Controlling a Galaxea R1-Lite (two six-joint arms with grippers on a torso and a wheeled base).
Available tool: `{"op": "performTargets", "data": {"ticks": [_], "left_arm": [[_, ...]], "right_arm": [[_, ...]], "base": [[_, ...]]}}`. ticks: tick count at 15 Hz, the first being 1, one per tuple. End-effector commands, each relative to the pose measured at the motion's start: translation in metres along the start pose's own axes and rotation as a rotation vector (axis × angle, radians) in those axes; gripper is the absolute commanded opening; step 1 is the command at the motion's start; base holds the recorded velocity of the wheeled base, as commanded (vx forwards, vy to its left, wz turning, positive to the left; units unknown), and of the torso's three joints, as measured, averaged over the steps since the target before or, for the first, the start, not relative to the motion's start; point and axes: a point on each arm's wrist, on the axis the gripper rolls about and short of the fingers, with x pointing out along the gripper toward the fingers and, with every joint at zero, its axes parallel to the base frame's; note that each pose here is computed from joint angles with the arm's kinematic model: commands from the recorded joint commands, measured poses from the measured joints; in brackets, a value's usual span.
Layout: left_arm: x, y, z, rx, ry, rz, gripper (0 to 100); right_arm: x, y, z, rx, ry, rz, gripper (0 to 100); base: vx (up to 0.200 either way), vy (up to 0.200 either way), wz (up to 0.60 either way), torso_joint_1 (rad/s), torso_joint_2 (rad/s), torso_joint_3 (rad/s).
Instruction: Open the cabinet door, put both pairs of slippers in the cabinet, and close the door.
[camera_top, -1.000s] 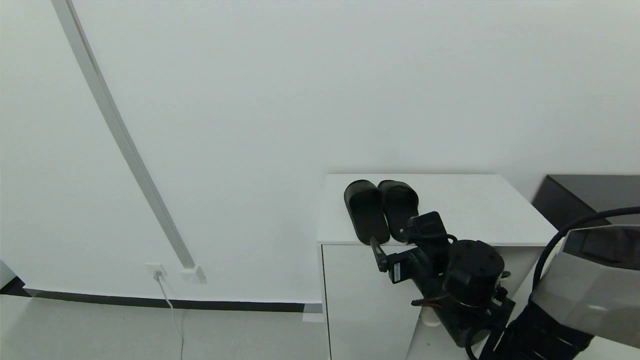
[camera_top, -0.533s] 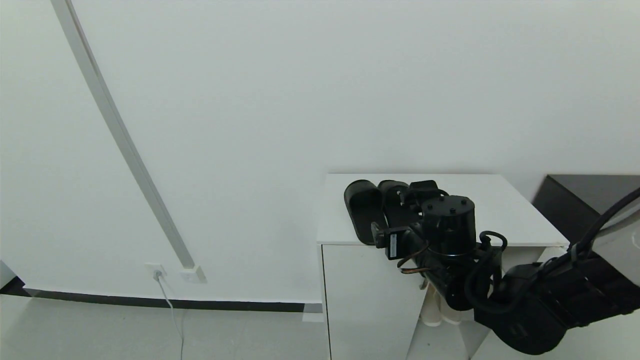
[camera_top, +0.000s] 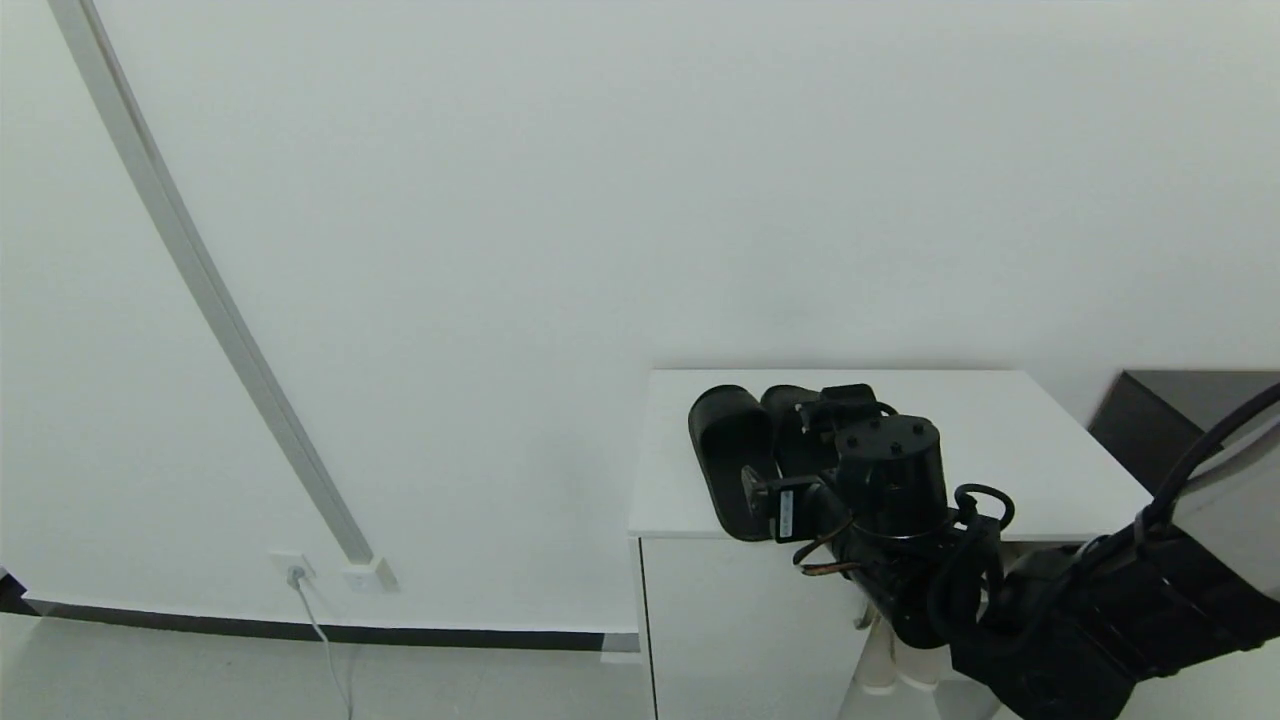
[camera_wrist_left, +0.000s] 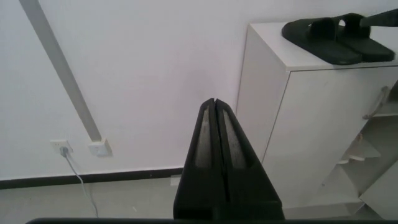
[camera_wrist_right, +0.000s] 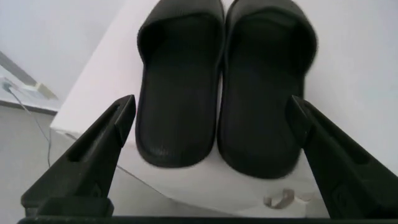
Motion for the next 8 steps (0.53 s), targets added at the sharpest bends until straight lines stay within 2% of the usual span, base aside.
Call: {"op": "performTargets", "data": {"ticks": [1,3,8], "left_arm": [[0.000,0.000,0.000,-0.001,0.001,0.001,0],[0.000,0.000,0.000,-0.001,0.001,0.001,0],[0.000,0.000,0.000,-0.002,0.001,0.001,0]], "right_arm": [[0.006,0.000,-0.016,-0.011,0.020,-0.006,100],[0.023,0.000,-0.027,-0.010,0.000,-0.016,100],[0.077,-0.001,-0.034,-0.019,-0.029,-0.063,100]], "base": [[0.000,0.000,0.00,0.000,0.00,0.000],[0.000,0.000,0.00,0.000,0.00,0.000],[0.000,0.000,0.00,0.000,0.00,0.000]]}}
